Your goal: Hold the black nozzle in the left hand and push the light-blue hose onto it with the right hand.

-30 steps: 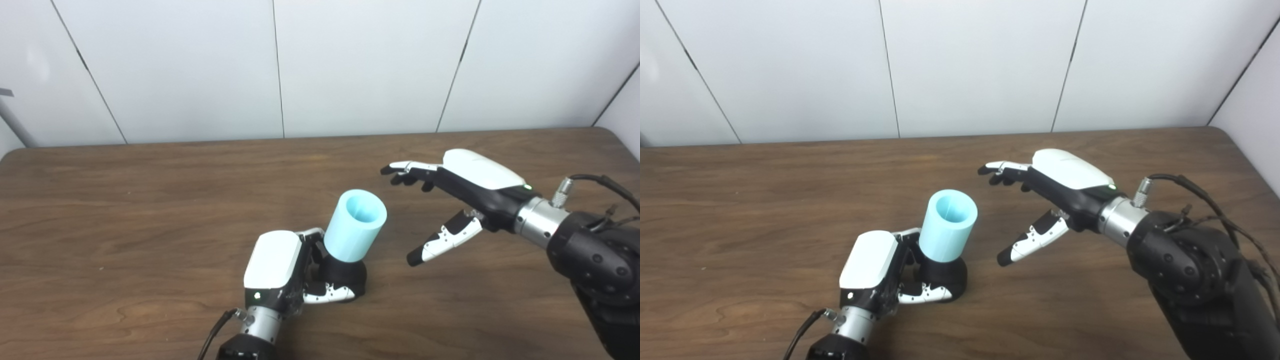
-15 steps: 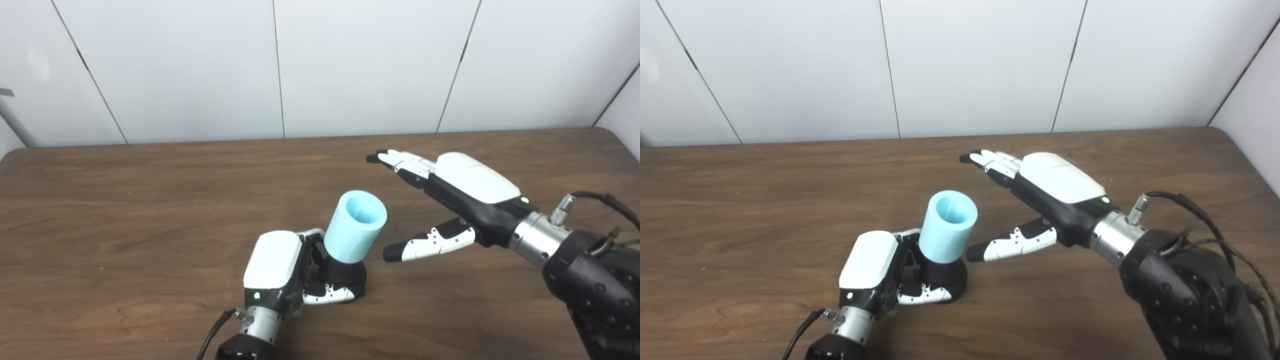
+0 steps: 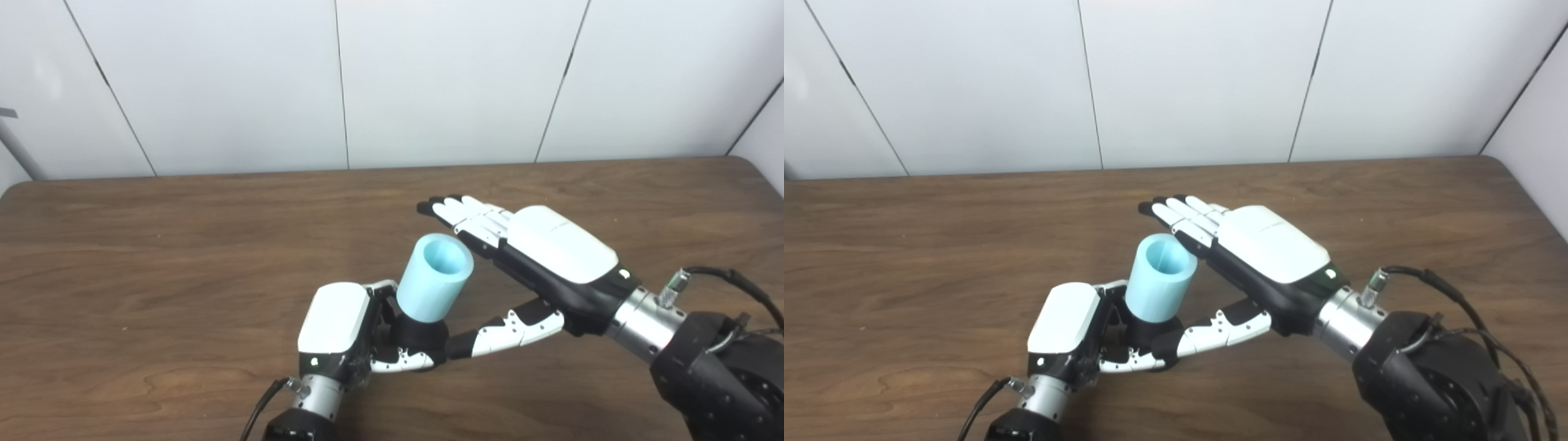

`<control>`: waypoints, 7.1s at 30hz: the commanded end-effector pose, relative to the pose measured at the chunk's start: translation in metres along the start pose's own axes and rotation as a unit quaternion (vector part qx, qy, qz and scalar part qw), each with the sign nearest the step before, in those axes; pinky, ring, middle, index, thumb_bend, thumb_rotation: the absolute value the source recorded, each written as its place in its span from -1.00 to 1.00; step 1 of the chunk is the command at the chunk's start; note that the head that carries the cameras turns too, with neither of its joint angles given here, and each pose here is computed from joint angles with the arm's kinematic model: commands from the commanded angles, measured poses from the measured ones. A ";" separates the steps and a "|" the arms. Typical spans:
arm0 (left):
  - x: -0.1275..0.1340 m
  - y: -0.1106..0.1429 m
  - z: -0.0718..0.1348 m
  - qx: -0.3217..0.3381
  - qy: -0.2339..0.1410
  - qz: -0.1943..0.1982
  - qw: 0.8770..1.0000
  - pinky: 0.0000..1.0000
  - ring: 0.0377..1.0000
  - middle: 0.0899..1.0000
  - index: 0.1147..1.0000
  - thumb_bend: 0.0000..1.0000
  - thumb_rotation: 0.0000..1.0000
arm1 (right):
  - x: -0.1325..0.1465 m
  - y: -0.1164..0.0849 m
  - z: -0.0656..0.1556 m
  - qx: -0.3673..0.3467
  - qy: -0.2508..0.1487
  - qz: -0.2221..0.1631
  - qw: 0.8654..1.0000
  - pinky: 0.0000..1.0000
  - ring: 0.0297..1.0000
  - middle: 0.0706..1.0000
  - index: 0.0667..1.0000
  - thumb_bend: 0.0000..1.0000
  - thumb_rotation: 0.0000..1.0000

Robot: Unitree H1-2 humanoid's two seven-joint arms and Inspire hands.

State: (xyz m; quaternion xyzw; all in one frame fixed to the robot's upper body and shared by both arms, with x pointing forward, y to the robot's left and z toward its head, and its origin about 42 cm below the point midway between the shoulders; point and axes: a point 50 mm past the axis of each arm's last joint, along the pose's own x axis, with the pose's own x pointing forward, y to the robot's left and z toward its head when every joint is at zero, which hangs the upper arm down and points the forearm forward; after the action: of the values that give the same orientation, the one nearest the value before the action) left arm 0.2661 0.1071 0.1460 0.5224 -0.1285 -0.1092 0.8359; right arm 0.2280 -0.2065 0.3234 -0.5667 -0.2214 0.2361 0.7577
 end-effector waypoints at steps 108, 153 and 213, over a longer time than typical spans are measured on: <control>0.000 -0.007 -0.002 0.022 0.005 -0.043 0.999 -0.30 -0.21 -0.25 -0.06 0.00 -1.00 | -0.005 0.053 0.006 0.017 0.021 0.099 0.995 0.82 0.98 0.90 0.81 0.35 0.78; -0.002 -0.002 -0.005 0.035 0.004 -0.051 0.998 -0.32 -0.22 -0.26 -0.06 0.00 -1.00 | -0.012 0.013 0.011 0.001 0.014 -0.034 0.999 0.95 1.00 1.00 0.99 0.30 0.94; 0.007 0.115 -0.058 0.028 0.022 0.015 0.999 0.76 0.78 0.76 0.73 1.00 -0.21 | -0.019 0.036 -0.034 0.100 0.122 -0.067 0.985 0.69 0.94 0.92 0.92 0.35 0.83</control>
State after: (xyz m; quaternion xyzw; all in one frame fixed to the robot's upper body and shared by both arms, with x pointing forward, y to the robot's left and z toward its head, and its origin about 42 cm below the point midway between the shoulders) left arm 0.2967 0.2021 0.2077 0.5632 -0.0938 -0.0973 0.8152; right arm 0.2303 -0.2334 0.2732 -0.5048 -0.1185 0.1579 0.8404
